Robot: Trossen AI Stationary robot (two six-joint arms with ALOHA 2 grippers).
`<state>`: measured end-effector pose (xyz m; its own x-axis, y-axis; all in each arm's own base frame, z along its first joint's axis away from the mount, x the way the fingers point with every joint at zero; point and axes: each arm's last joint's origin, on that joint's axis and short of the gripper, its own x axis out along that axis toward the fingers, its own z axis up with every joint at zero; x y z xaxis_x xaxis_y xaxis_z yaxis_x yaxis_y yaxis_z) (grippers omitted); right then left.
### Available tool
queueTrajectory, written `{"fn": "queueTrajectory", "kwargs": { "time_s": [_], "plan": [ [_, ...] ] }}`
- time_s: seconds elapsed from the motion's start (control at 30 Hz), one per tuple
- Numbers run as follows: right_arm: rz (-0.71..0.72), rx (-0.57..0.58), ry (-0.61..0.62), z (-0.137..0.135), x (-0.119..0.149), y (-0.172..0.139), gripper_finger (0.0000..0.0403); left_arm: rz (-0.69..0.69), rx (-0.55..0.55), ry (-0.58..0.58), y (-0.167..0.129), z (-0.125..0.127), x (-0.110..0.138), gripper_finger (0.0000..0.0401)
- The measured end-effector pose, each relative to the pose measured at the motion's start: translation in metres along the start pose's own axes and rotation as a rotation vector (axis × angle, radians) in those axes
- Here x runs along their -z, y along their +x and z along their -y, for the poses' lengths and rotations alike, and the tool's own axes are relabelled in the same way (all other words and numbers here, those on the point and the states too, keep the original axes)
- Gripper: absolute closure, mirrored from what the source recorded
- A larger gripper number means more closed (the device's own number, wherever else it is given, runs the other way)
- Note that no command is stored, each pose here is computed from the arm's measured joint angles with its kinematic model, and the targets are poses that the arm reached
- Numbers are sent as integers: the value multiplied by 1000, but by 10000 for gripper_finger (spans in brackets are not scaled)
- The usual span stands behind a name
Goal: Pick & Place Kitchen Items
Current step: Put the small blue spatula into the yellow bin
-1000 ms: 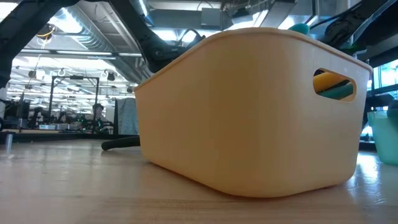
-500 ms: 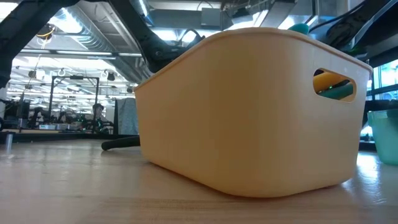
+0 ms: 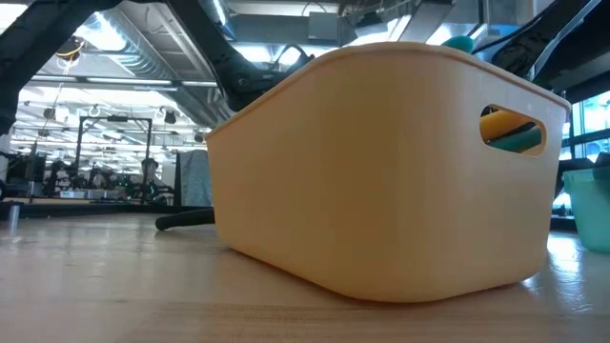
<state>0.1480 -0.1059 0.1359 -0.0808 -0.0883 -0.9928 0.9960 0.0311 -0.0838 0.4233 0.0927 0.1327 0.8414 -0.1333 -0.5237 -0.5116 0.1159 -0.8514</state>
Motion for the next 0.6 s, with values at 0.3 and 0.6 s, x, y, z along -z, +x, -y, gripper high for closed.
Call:
{"fn": "queueTrajectory", "kwargs": {
  "time_s": [0.3, 0.6],
  "plan": [
    [-5, 0, -8, 0, 0, 0, 235, -83, 103, -140, 21, -16, -4, 244],
    [-13, -1, -8, 0, 1, 1, 235, -4, 126, -169, 31, -20, -1, 232]
  ]
}}
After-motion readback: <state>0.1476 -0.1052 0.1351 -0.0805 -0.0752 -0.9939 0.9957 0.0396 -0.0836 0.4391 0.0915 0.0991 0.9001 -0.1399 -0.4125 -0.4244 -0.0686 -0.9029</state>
